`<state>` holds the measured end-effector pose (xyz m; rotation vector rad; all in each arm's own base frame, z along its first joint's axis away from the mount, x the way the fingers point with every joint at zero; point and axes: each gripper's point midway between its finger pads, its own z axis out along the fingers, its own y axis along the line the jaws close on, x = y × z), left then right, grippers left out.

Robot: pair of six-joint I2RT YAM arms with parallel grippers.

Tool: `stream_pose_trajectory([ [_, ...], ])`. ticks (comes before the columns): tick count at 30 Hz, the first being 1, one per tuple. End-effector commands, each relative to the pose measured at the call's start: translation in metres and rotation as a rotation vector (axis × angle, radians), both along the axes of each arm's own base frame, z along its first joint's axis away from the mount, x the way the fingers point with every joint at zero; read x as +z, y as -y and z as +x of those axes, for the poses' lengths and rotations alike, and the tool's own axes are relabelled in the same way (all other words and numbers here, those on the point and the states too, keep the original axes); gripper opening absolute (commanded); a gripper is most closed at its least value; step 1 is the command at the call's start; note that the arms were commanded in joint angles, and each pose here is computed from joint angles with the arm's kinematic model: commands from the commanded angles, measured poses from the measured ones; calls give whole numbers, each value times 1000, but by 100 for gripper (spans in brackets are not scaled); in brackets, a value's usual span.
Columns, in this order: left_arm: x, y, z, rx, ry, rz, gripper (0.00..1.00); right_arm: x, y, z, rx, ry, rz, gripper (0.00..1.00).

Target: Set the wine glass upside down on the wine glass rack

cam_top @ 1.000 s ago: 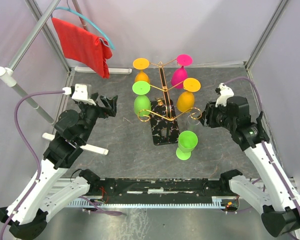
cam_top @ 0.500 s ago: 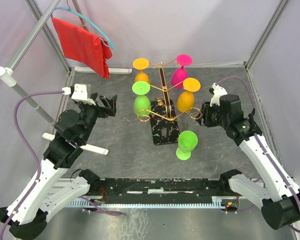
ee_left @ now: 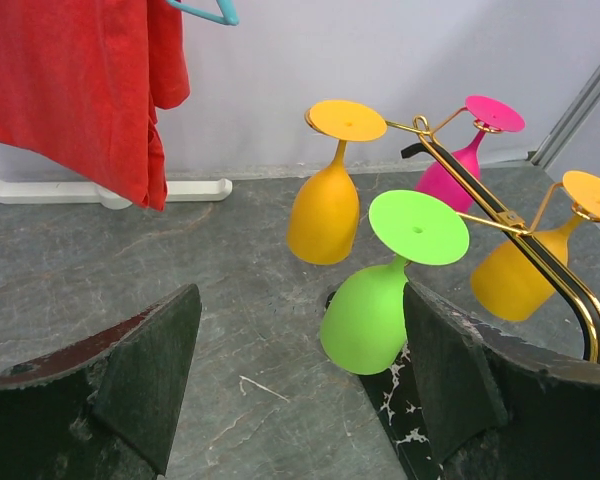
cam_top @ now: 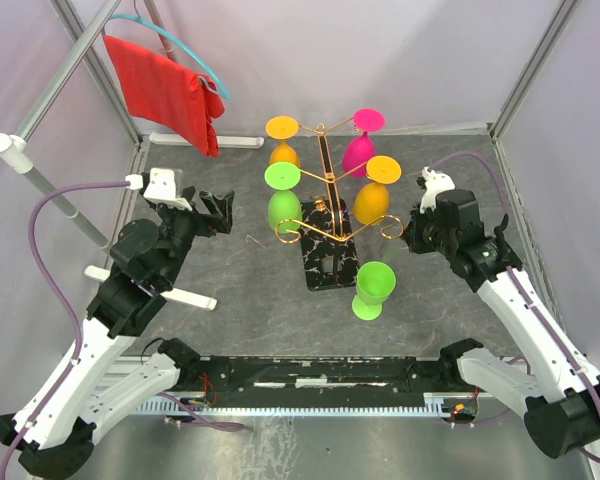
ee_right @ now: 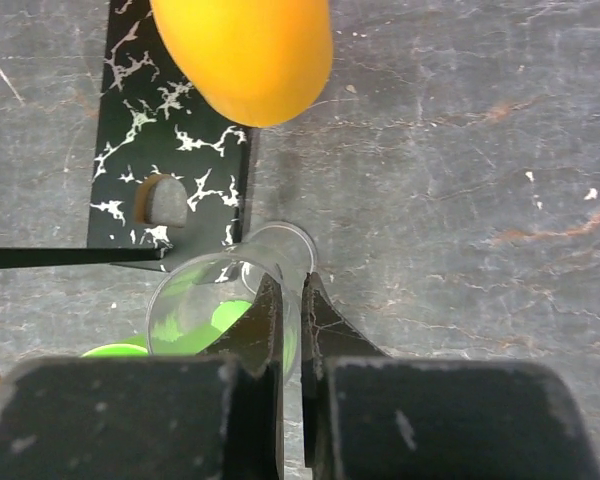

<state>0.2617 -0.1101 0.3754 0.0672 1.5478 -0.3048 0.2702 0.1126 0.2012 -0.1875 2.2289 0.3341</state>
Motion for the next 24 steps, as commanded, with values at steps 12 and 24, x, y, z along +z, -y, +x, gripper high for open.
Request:
stream_pose_trajectory([
  [12, 3, 5, 9, 93, -149, -308, 93, 98, 91, -9, -330, 301, -247, 0],
  [24, 37, 7, -2, 77, -142, -699, 95, 243, 70, -5, -207, 933, -126, 1],
])
